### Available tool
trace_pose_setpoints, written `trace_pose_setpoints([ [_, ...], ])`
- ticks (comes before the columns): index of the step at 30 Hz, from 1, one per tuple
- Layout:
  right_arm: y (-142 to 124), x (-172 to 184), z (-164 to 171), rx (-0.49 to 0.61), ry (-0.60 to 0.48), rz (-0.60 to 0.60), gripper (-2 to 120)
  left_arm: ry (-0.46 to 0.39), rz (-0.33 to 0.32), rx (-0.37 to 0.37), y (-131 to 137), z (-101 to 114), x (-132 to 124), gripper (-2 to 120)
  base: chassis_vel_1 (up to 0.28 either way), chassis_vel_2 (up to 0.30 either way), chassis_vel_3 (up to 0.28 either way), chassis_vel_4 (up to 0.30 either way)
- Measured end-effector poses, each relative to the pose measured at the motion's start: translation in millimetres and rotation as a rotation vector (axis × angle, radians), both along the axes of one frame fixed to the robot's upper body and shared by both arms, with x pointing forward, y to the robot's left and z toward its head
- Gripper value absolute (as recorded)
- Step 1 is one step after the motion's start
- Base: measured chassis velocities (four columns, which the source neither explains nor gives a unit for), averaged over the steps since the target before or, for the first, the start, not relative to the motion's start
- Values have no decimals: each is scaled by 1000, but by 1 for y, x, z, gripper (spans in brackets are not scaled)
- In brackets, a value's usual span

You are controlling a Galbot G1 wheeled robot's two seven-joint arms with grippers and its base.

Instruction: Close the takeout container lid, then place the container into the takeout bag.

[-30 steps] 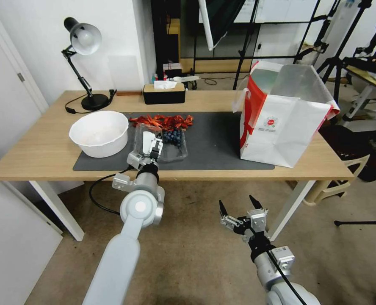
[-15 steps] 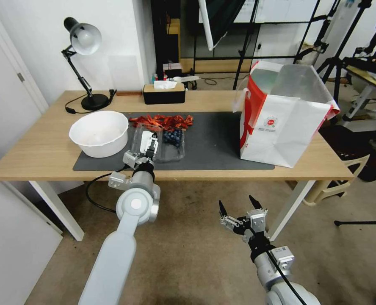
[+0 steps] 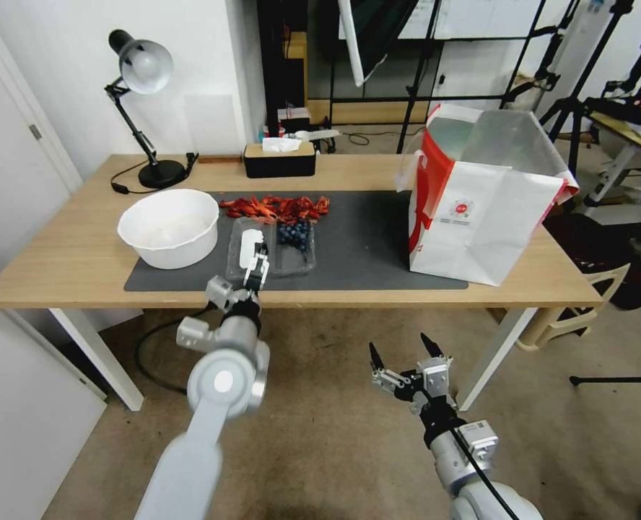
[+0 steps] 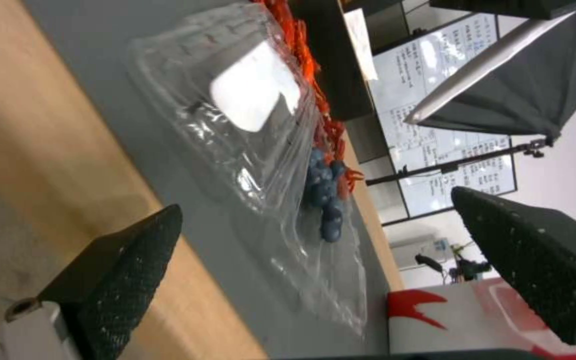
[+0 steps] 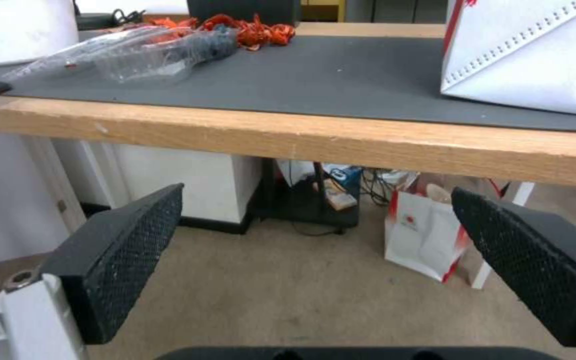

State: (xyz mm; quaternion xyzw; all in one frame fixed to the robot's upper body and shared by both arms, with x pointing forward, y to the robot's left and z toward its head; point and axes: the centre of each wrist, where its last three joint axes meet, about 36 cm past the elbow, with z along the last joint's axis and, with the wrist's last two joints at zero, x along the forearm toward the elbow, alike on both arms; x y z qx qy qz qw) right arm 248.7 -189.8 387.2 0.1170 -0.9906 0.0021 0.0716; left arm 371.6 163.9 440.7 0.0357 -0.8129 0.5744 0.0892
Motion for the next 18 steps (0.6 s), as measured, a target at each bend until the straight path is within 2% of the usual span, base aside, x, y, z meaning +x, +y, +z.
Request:
trace_pose_setpoints([
  [3,1,1,0,2,-3,3,100,-25,11,29,6,4,-17,100,0,0,0,0],
  [5,2,1,1,3,-7,6,100,-77,26,111,12,7,-34,100,0,0,0,0],
  [6,2,1,1,3,-7,6,100,-77,26,111,12,7,-34,100,0,0,0,0],
  [7,2,1,1,3,-9,6,100,-105,34,168,15,6,-41,100,0,0,0,0],
  [8,2,1,1,3,-9,6,100,-105,34,168,15,6,-41,100,0,0,0,0],
  [9,2,2,1,4,-17,9,100,-170,48,318,22,-3,-58,100,0,0,0,0],
  [10,2,2,1,4,-17,9,100,-170,48,318,22,-3,-58,100,0,0,0,0],
  [11,2,3,2,4,-23,11,100,-203,56,391,27,-10,-66,100,0,0,0,0],
  [12,2,3,2,5,-26,11,100,-217,59,423,29,-14,-69,100,0,0,0,0],
  [13,2,4,3,6,-34,13,100,-253,61,506,36,-27,-77,100,0,0,0,0],
  [14,2,4,3,6,-34,13,100,-253,61,506,36,-27,-77,100,0,0,0,0],
  [16,1,4,3,6,-45,15,100,-310,68,652,47,-48,-87,100,0,0,0,0],
  [17,0,4,4,6,-50,14,100,-348,68,760,56,-63,-93,100,0,0,0,0],
  [18,0,4,4,6,-50,14,100,-348,68,760,56,-63,-93,100,0,0,0,0],
])
